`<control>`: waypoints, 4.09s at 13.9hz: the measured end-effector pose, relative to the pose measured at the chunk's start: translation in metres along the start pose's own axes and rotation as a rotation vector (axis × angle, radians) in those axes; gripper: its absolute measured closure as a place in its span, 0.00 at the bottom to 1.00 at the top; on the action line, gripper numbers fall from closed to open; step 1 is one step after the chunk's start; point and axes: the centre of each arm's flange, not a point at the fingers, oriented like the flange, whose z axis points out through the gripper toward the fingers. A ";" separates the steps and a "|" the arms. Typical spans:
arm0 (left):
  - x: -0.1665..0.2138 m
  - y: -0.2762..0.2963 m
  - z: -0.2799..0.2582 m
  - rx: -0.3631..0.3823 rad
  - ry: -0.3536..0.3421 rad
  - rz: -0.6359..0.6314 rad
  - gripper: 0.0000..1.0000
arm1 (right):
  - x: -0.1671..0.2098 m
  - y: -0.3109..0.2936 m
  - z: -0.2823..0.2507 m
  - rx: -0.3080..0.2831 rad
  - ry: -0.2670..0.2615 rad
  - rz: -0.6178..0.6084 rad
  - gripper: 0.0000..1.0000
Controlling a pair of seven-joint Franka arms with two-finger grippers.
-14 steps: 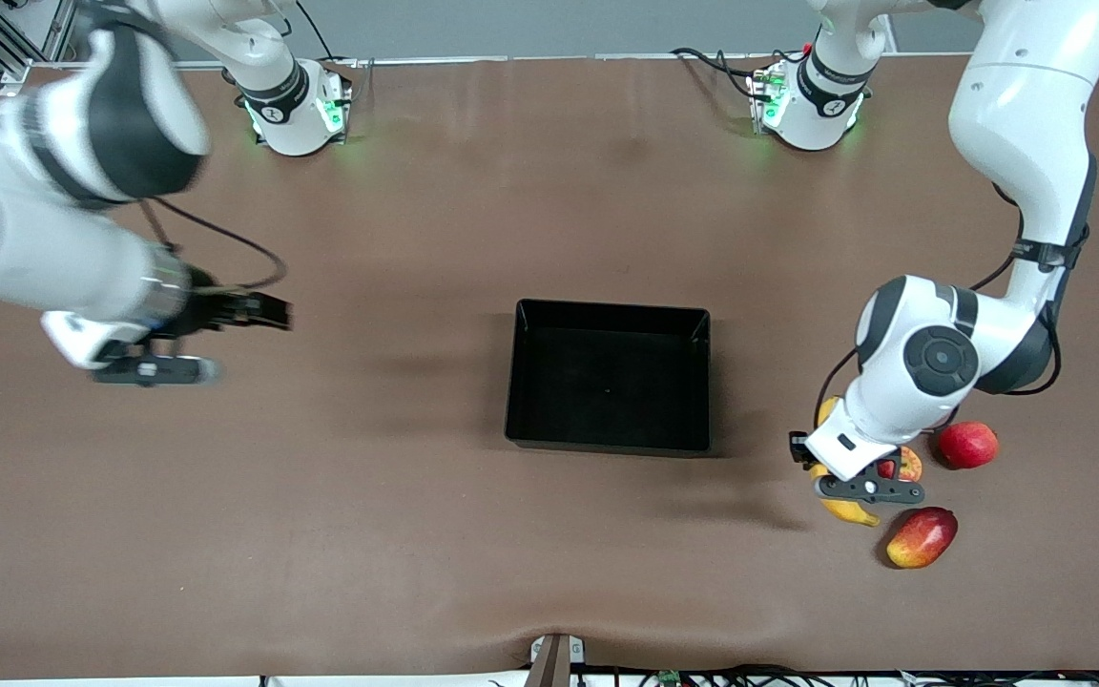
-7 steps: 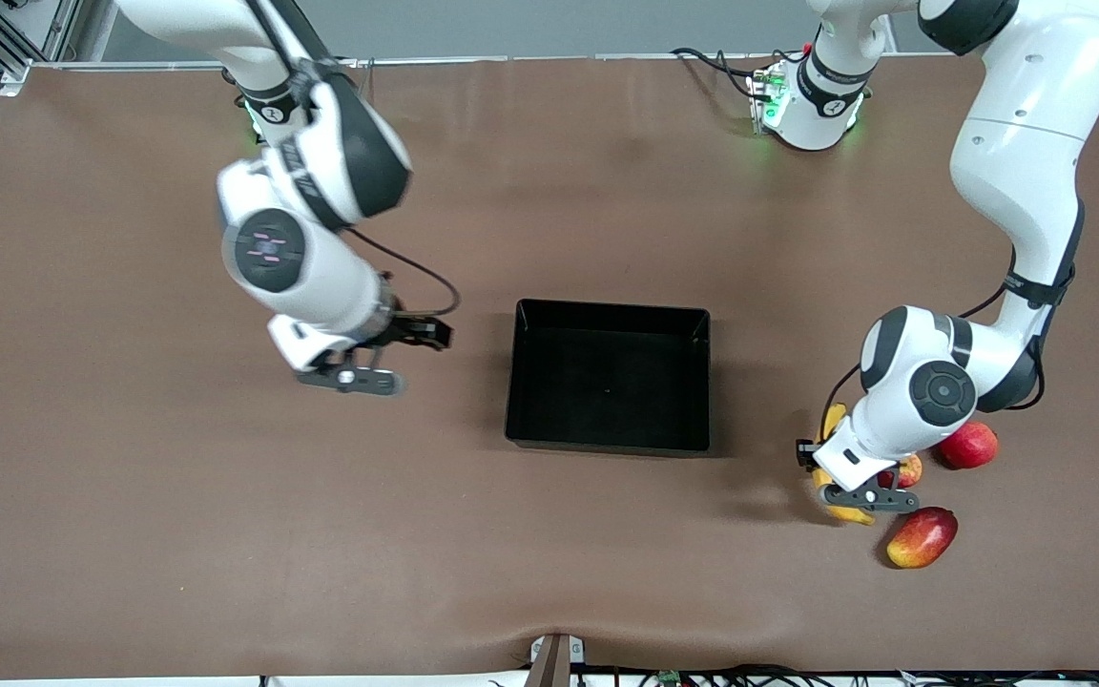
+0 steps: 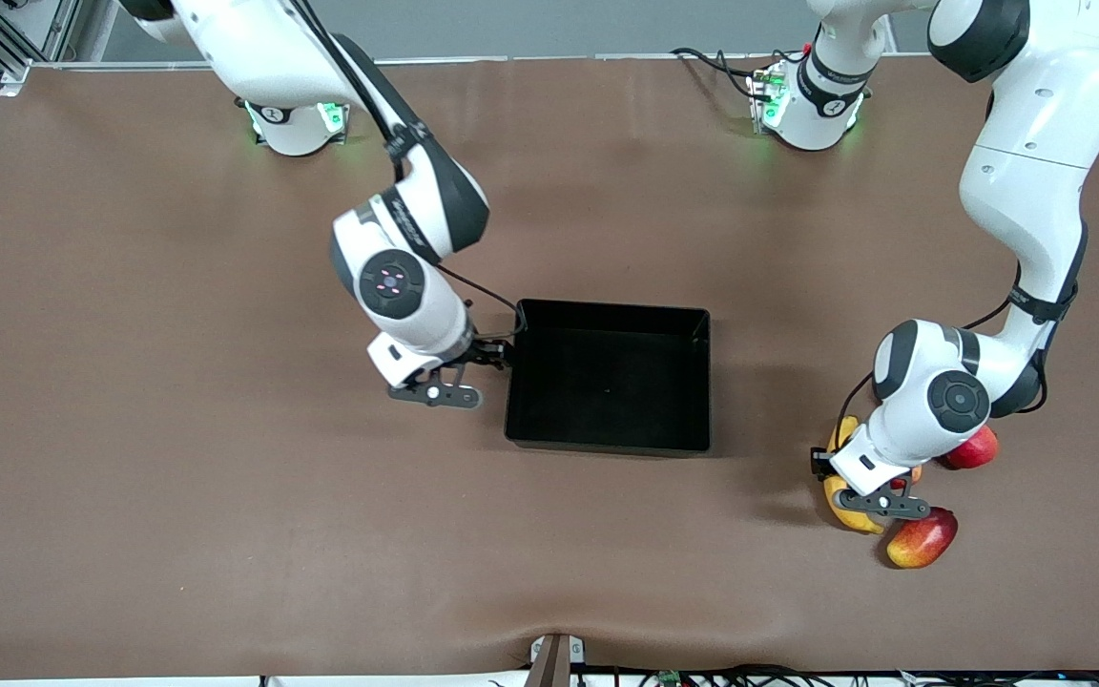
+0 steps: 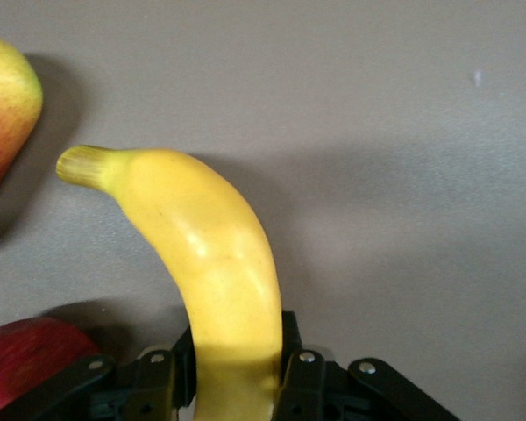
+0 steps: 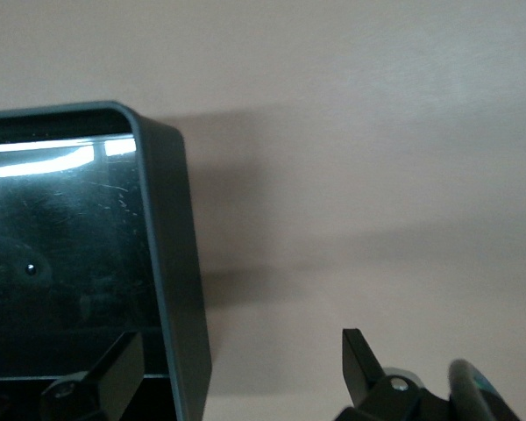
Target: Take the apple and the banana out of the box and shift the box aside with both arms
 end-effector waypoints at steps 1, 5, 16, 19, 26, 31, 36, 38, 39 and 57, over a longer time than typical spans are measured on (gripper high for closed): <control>0.000 0.002 0.000 -0.002 0.002 0.002 0.64 | -0.003 -0.007 0.012 0.005 0.010 0.001 0.00; 0.000 0.004 0.007 -0.013 0.020 0.002 0.64 | -0.015 -0.030 0.042 0.031 0.049 -0.005 0.14; 0.020 0.027 -0.036 -0.038 0.066 0.021 0.01 | 0.004 -0.020 0.038 0.028 0.057 0.021 0.94; 0.024 0.033 -0.090 0.000 0.003 0.021 0.00 | 0.019 -0.003 0.013 0.020 0.043 0.054 0.94; 0.012 -0.012 -0.218 0.029 -0.055 -0.091 0.00 | 0.074 0.171 -0.128 0.007 -0.041 0.037 0.94; -0.019 -0.059 -0.306 0.046 -0.111 -0.185 0.00 | 0.094 0.410 -0.127 0.049 -0.097 -0.063 0.94; -0.049 -0.058 -0.400 0.077 -0.106 -0.194 0.00 | 0.085 0.573 -0.095 0.090 -0.071 -0.161 0.94; -0.060 -0.047 -0.430 0.063 -0.081 -0.198 0.00 | 0.087 0.594 -0.071 0.092 -0.072 -0.165 0.94; -0.065 -0.043 -0.439 0.061 -0.075 -0.199 0.00 | 0.088 0.601 -0.058 0.092 -0.078 -0.158 0.94; -0.127 0.000 -0.484 0.049 -0.130 -0.163 0.00 | 0.167 0.500 -0.184 -0.004 0.128 -0.380 0.00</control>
